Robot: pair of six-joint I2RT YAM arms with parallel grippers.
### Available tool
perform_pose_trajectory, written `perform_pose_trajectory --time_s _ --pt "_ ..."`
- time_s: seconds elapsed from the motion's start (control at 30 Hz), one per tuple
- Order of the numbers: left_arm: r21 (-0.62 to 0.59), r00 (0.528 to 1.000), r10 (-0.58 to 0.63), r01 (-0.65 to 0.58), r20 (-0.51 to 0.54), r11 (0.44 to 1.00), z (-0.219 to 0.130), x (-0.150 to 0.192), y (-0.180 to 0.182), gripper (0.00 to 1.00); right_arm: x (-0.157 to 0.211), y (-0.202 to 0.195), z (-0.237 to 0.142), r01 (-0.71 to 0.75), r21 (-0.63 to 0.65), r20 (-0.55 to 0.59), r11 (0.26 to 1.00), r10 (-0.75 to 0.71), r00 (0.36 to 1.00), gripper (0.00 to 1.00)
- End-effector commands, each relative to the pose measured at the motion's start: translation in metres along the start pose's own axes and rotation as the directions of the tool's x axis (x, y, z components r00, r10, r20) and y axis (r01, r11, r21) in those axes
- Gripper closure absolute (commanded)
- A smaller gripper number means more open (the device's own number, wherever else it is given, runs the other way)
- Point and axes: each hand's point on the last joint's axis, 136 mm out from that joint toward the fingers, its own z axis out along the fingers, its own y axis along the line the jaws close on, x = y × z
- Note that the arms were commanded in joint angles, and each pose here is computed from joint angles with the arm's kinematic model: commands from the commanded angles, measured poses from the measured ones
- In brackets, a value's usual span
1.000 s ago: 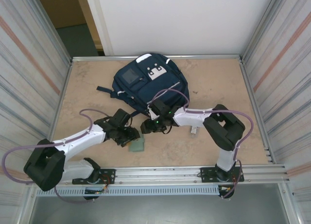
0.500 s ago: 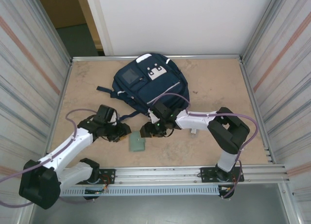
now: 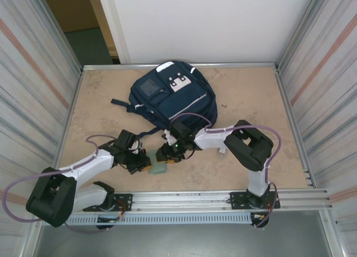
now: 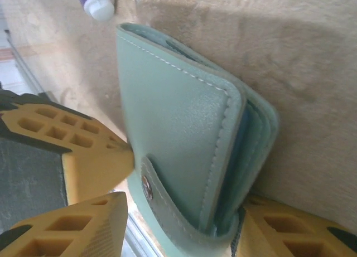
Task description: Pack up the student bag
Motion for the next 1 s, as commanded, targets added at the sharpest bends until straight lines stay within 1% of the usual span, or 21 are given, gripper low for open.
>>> perform_pose_trajectory --time_s 0.0,0.07,0.13,0.3,0.4,0.43,0.47,0.5,0.57,0.63,0.73,0.77,0.83,0.9,0.97 --pt "0.023 1.0 0.007 -0.007 -0.023 1.0 0.007 0.002 -0.002 0.99 -0.004 -0.003 0.008 -0.021 -0.05 -0.014 0.999 0.02 1.0 0.52" --pt "0.043 1.0 0.003 -0.002 -0.025 0.999 0.007 0.002 -0.006 0.99 -0.007 0.0 0.008 -0.011 -0.067 -0.005 0.998 0.011 1.0 0.54" --pt "0.055 1.0 0.005 -0.004 -0.018 0.998 0.006 0.001 -0.008 0.99 -0.007 0.004 0.014 -0.002 -0.08 -0.023 0.997 0.0 1.0 0.55" --pt "0.086 1.0 0.005 -0.005 0.007 0.996 0.002 -0.002 -0.015 1.0 -0.007 0.009 0.02 0.008 -0.099 -0.051 0.995 -0.013 0.999 0.63" --pt "0.107 1.0 0.01 -0.012 0.026 0.994 0.0 -0.004 -0.019 1.0 -0.007 0.01 0.02 0.012 -0.117 -0.051 0.993 -0.018 0.999 0.74" --pt "0.11 0.999 0.014 -0.017 0.029 0.994 -0.002 -0.004 -0.02 1.0 -0.007 0.01 0.019 0.013 -0.119 -0.051 0.993 -0.019 0.999 0.8" --pt "0.118 0.999 0.023 -0.027 0.032 0.993 -0.005 -0.004 -0.024 0.97 -0.008 0.01 0.016 0.017 -0.115 -0.043 0.993 -0.022 0.999 0.84" --pt "0.121 0.999 0.034 -0.039 0.04 0.992 -0.009 -0.005 -0.027 0.92 -0.009 0.01 0.011 0.022 -0.104 -0.028 0.994 -0.025 0.999 0.86" --pt "0.125 0.994 0.075 -0.085 0.083 0.989 -0.022 -0.009 -0.036 0.86 -0.009 0.014 0.001 0.048 -0.091 0.007 0.995 -0.048 0.999 0.89" --pt "0.116 0.978 0.142 -0.161 0.156 0.98 -0.037 -0.016 -0.045 0.85 -0.009 0.014 -0.011 0.075 -0.058 0.038 0.995 -0.073 0.997 0.91" --pt "0.072 0.919 0.243 -0.278 0.311 0.958 -0.068 -0.034 -0.061 0.82 -0.017 0.016 -0.038 0.093 -0.02 0.101 0.995 -0.09 0.991 0.96" --pt "0.055 0.891 0.269 -0.309 0.366 0.949 -0.079 -0.041 -0.067 0.8 -0.022 0.018 -0.05 0.087 -0.022 0.127 0.996 -0.084 0.988 0.97" --pt "0.046 0.82 0.315 -0.382 0.478 0.923 -0.103 -0.053 -0.085 0.77 -0.029 0.023 -0.073 0.091 -0.035 0.175 0.995 -0.083 0.981 0.98" --pt "0.07 0.721 0.355 -0.487 0.595 0.871 -0.127 -0.064 -0.115 0.76 -0.038 0.024 -0.101 0.109 -0.013 0.232 0.994 -0.103 0.967 0.97" --pt "0.07 0.627 0.376 -0.568 0.682 0.82 -0.146 -0.073 -0.141 0.75 -0.047 0.017 -0.131 0.109 0.046 0.3 0.993 -0.118 0.947 0.97"
